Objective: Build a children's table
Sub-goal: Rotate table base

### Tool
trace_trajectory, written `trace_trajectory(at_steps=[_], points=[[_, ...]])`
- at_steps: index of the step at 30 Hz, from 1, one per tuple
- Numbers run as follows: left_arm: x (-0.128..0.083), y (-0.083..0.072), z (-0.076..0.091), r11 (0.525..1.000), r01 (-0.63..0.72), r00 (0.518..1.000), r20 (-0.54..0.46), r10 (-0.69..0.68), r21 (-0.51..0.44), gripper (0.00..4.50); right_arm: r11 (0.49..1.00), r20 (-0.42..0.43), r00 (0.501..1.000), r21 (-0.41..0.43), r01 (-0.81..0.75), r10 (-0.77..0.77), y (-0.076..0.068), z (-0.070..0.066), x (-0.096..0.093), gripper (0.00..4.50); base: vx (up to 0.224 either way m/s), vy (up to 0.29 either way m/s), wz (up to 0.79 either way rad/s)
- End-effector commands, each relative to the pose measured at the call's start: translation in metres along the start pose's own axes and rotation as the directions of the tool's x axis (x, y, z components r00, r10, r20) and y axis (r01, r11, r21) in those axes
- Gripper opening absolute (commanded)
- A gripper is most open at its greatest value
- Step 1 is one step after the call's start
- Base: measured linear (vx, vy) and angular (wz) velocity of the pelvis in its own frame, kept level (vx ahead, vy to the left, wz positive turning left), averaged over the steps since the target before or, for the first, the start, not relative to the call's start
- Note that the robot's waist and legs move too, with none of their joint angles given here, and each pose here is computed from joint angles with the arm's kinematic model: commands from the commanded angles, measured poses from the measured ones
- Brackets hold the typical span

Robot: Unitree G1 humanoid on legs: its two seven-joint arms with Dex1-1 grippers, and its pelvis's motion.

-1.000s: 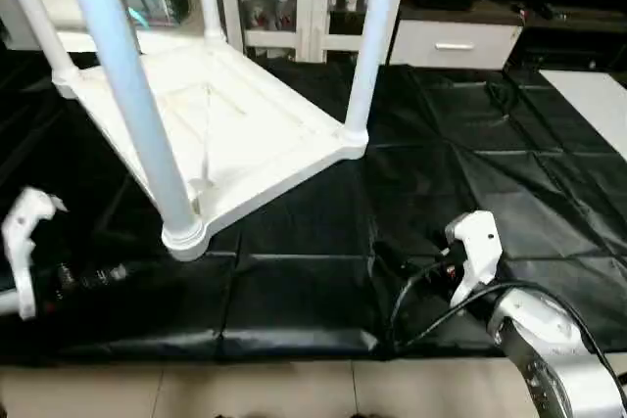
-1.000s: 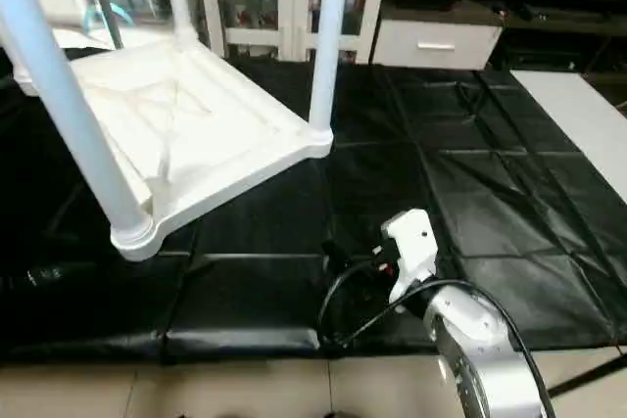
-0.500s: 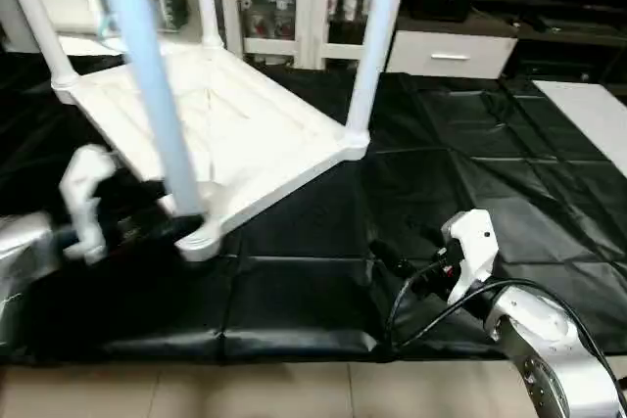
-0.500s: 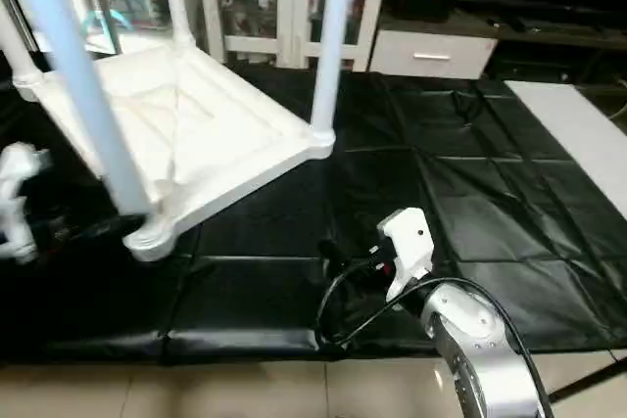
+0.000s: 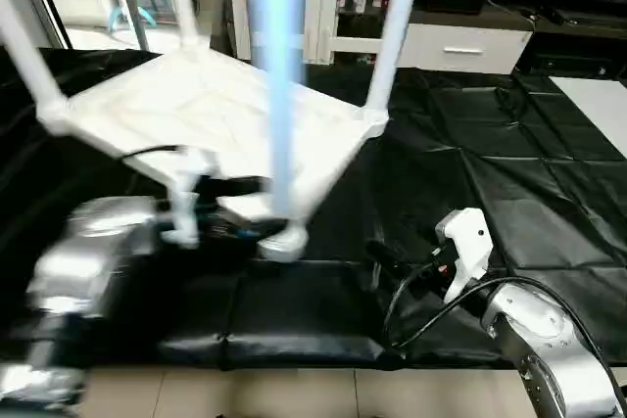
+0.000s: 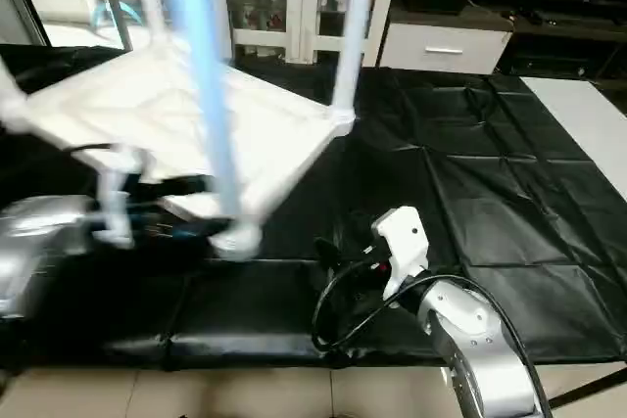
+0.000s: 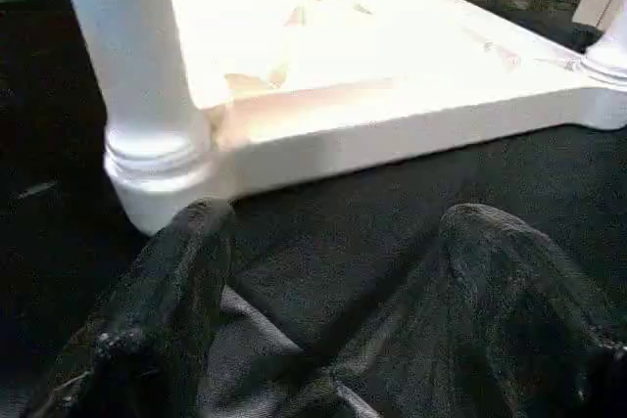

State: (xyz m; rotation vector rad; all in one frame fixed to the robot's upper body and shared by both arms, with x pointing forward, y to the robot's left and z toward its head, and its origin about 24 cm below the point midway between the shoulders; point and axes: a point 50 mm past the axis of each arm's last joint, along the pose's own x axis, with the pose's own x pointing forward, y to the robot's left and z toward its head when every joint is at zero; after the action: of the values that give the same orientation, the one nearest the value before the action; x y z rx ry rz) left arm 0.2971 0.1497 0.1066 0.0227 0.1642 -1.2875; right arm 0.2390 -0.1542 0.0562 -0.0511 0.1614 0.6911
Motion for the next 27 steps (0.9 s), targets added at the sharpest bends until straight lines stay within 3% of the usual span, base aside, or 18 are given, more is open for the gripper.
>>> trace_trajectory(at_steps=[1, 9, 15, 22, 27], points=[[0.024, -0.007, 0.010, 0.993, 0.111, 0.994, 0.011, -0.111, 0.049, 4.40, 1.000, 0.005, 1.000, -0.010, 0.003, -0.003, -0.003, 0.001, 0.000, 3.64, 0.000, 0.000, 0.00], [0.090, -0.014, 0.020, 0.970, 0.212, 0.976, 0.018, -0.215, 0.116, 4.40, 1.000, 0.008, 1.000, -0.018, 0.006, -0.005, -0.003, 0.003, -0.003, 3.64, 0.000, 0.000, 0.00], [0.117, -0.005, 0.019, 0.972, 0.091, 0.996, -0.014, -0.090, 0.218, 4.40, 0.999, 0.006, 1.000, -0.025, 0.023, -0.023, -0.006, 0.003, -0.007, 3.64, 0.000, 0.000, 0.00], [0.099, 0.002, -0.002, 0.958, 0.154, 0.981, -0.150, -0.119, 0.242, 4.40, 0.998, 0.001, 0.998, -0.033, 0.059, -0.059, -0.017, 0.003, -0.017, 3.64, 0.000, 0.000, 0.00], [0.073, 0.014, -0.019, 0.955, 0.187, 0.953, -0.278, -0.120, 0.230, 4.40, 0.996, -0.008, 0.997, -0.042, 0.075, -0.076, -0.026, 0.003, -0.024, 3.64, 0.000, 0.000, 0.00]])
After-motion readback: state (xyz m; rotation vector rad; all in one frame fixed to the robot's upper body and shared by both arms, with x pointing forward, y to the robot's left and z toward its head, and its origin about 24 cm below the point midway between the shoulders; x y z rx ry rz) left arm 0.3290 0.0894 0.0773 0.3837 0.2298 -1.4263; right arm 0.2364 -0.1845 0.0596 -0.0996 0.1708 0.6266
